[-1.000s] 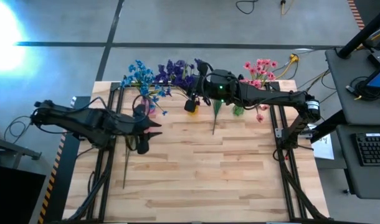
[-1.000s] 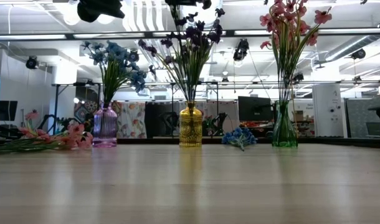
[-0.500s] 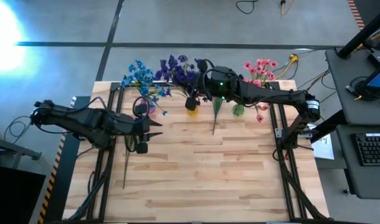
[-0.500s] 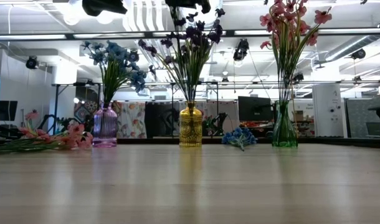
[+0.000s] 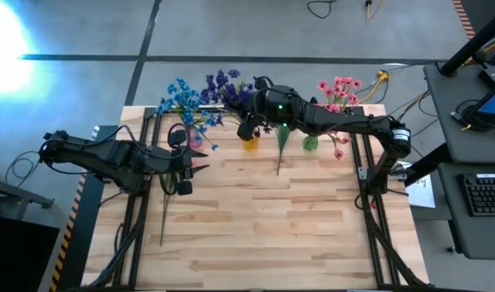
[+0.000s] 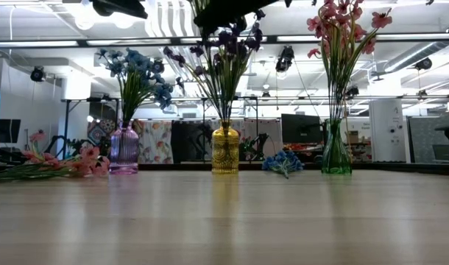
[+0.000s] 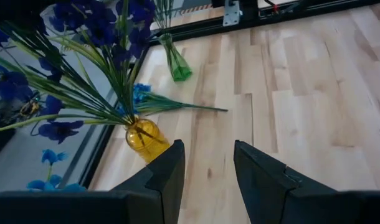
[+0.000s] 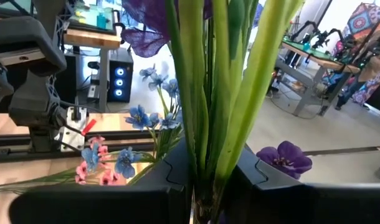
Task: Sort flowers into vase by color
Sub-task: Put the violet flowers into the yellow vase
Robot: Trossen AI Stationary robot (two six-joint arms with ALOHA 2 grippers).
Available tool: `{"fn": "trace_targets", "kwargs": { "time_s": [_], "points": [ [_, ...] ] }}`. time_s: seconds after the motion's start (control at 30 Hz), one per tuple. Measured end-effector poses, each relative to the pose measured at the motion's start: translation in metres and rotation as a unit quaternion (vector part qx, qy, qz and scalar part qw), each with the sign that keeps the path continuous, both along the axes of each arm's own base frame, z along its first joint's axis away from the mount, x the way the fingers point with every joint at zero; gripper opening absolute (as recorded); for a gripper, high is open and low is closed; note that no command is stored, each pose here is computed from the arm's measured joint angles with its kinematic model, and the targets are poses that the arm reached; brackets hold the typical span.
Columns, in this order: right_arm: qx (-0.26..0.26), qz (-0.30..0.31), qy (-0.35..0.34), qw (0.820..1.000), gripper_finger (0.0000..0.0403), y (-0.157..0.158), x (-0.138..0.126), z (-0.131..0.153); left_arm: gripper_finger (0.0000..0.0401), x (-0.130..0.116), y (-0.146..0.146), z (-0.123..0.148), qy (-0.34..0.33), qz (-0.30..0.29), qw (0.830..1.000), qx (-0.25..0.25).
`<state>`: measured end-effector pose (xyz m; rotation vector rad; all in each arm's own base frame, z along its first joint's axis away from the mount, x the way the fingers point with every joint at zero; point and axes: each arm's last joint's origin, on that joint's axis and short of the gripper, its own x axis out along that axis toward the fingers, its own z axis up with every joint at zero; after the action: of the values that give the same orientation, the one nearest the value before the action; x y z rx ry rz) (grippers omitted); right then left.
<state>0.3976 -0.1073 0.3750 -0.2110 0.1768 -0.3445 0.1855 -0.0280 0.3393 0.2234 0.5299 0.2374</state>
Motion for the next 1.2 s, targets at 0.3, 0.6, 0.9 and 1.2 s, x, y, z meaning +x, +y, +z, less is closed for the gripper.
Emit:
{"fn": "trace_targets", "kwargs": {
  "time_s": [0.3,0.6,0.9,1.2],
  "points": [
    [-0.001,0.001,0.003,1.000,0.0052,0.000,0.001,-0.005,0.0123,-0.002,0.001,-0.003,0.014,0.019,1.000,-0.010],
    [-0.007,0.018,-0.017,1.000,0.0052,0.001,0.000,-0.013,0.0123,-0.003,0.001,-0.004,0.016,0.024,0.999,-0.018],
    [-0.015,0.020,-0.023,0.999,0.0052,0.004,-0.006,-0.005,0.0123,-0.003,0.001,-0.004,0.016,0.024,0.999,-0.018],
    [-0.008,0.019,-0.025,0.999,0.0052,0.006,-0.015,-0.010,0.0123,-0.004,0.001,-0.004,0.017,0.024,0.999,-0.018]
  ]
}}
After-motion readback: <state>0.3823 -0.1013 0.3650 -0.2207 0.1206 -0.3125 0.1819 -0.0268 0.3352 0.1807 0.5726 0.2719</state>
